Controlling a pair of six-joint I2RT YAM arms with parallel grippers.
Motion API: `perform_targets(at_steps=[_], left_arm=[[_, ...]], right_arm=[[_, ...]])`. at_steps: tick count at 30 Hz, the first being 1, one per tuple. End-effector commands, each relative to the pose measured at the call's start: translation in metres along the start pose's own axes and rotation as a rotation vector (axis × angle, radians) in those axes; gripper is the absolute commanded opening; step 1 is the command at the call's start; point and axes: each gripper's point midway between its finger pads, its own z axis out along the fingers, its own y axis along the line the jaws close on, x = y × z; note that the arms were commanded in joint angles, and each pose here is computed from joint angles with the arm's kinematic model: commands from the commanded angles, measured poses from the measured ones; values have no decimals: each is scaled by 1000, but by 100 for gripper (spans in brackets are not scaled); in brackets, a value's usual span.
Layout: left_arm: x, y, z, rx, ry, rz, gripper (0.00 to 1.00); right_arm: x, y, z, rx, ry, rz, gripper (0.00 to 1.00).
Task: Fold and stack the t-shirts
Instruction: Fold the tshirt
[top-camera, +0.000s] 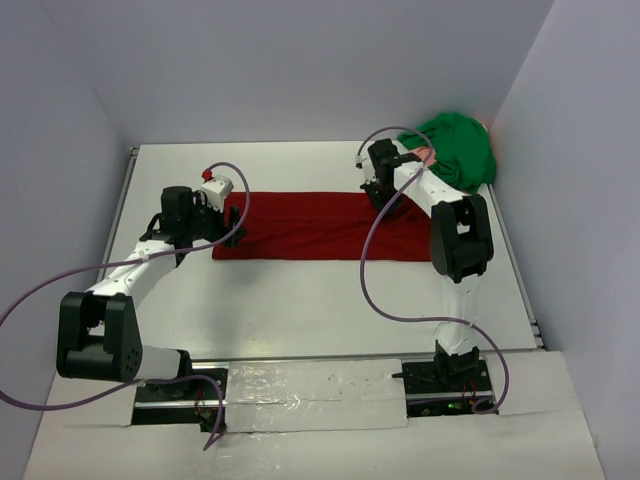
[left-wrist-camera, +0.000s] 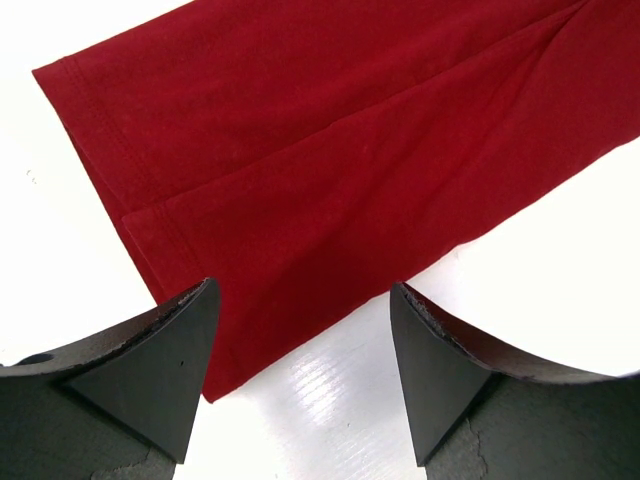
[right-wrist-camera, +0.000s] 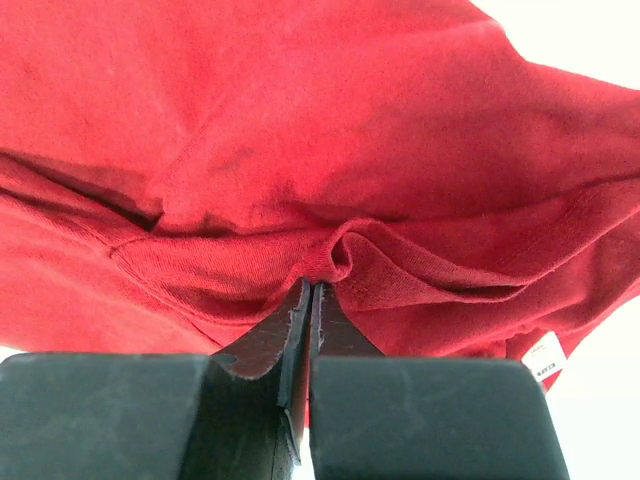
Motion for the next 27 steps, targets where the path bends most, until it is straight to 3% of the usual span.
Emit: perform_targets(at_steps=[1, 12, 24, 27], left_arm=[[-14, -4, 1, 26, -46, 29, 78], [-9, -6, 5, 36, -34, 28, 77], [-6, -9, 7, 44, -25, 33, 76], [-5, -10, 8, 47, -20, 34, 75]], right_arm=[[-15, 3, 4, 0, -54, -1, 0], [-78, -5, -2, 101, -261, -5, 0], [-113, 6, 35, 151, -303, -45, 0], [-119, 2, 42, 176, -306, -46, 27]])
